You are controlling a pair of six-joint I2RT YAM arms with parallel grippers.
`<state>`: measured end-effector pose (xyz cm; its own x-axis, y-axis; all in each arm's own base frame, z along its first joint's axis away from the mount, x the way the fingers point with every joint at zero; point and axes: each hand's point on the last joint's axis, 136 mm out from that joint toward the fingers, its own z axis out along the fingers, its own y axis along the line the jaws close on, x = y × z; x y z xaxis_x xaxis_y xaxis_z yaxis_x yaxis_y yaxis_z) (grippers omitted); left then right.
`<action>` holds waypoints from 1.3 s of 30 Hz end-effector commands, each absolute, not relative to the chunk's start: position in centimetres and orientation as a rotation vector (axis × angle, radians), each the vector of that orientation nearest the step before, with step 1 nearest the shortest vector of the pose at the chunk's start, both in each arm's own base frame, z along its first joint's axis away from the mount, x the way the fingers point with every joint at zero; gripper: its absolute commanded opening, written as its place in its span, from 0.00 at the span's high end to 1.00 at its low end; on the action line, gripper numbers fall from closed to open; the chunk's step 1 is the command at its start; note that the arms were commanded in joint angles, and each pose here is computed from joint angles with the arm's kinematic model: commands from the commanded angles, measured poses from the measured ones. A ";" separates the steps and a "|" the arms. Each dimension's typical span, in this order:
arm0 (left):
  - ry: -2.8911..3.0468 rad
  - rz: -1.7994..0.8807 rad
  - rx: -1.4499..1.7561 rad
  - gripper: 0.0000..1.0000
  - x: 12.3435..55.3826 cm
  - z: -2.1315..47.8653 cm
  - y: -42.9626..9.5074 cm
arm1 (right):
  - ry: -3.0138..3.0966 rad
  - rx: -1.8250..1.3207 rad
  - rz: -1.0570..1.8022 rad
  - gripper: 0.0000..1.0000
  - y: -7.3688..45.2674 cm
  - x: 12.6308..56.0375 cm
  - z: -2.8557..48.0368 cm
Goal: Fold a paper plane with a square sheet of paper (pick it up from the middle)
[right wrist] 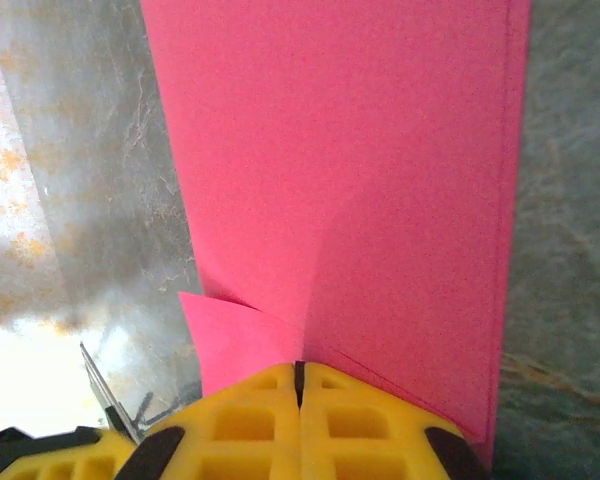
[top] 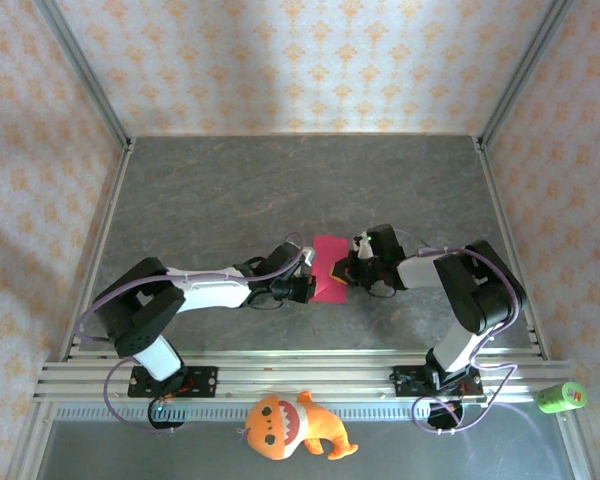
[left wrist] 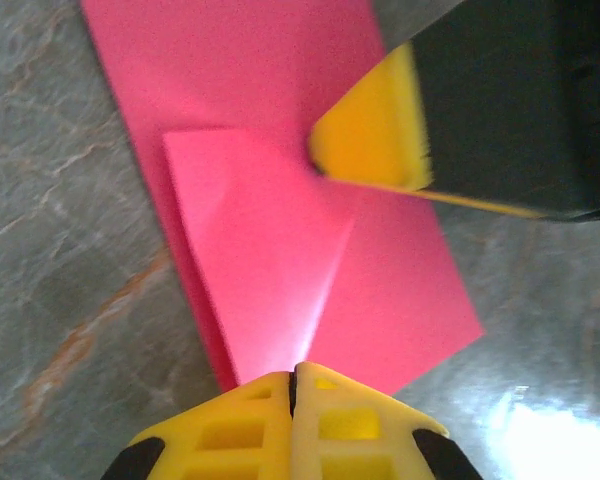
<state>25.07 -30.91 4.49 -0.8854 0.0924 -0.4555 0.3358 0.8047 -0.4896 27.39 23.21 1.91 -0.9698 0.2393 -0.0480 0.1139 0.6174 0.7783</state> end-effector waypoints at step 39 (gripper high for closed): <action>2.850 -0.837 0.259 1.00 19.1 -2.9 -26.6 | 2.867 0.362 1.063 1.00 21.1 25.7 -2.0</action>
<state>22.97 -30.94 1.70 -0.9336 0.0491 -0.3550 0.2800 0.7183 -0.6369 27.27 23.54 1.87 -0.9788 0.2013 -0.0376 0.0996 0.6286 0.7713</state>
